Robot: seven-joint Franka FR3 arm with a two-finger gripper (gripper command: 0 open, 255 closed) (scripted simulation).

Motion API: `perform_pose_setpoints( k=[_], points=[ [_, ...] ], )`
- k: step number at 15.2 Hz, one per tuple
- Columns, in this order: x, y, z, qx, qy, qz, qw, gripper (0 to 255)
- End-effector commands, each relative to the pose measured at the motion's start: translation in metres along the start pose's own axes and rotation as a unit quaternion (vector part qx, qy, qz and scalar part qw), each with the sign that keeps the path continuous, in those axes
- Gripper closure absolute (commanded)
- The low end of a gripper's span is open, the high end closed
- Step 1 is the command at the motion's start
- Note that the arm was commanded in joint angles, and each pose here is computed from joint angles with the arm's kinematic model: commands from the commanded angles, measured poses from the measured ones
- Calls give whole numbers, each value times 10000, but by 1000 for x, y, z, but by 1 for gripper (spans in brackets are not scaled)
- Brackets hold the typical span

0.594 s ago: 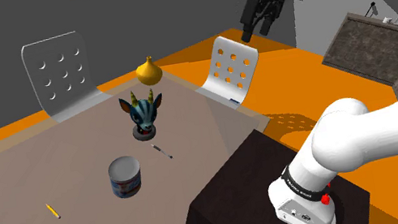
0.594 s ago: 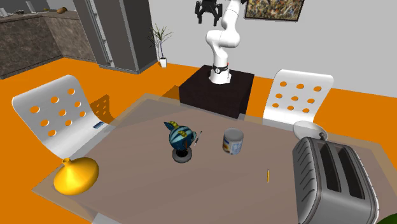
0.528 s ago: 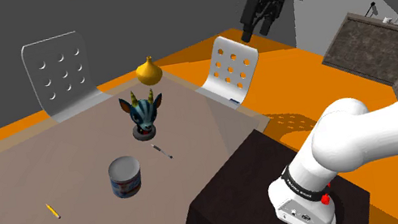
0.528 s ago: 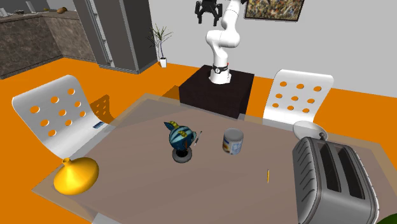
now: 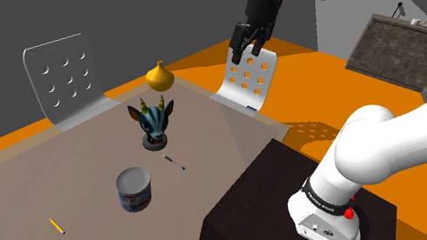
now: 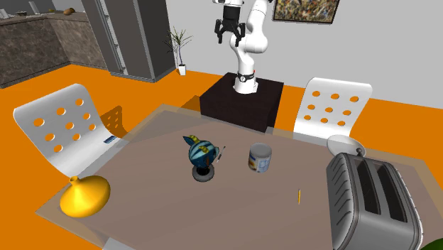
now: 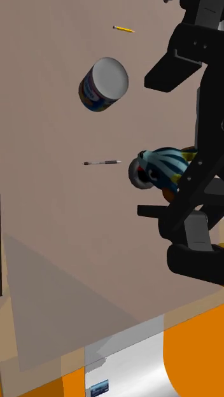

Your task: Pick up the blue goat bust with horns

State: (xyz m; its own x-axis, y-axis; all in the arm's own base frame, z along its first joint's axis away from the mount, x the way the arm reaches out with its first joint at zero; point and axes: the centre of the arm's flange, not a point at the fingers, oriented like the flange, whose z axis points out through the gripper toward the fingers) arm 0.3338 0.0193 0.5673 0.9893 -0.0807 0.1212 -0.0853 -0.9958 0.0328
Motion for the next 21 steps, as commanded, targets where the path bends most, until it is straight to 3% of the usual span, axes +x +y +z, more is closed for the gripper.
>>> perform_pose_setpoints(
  k=[1, 21],
  points=[
    [15, -3, 23, 11, 109, -16, 9999, 0],
    [160, -54, 218, 109, 1022, -179, 9945, 0]
  ],
)
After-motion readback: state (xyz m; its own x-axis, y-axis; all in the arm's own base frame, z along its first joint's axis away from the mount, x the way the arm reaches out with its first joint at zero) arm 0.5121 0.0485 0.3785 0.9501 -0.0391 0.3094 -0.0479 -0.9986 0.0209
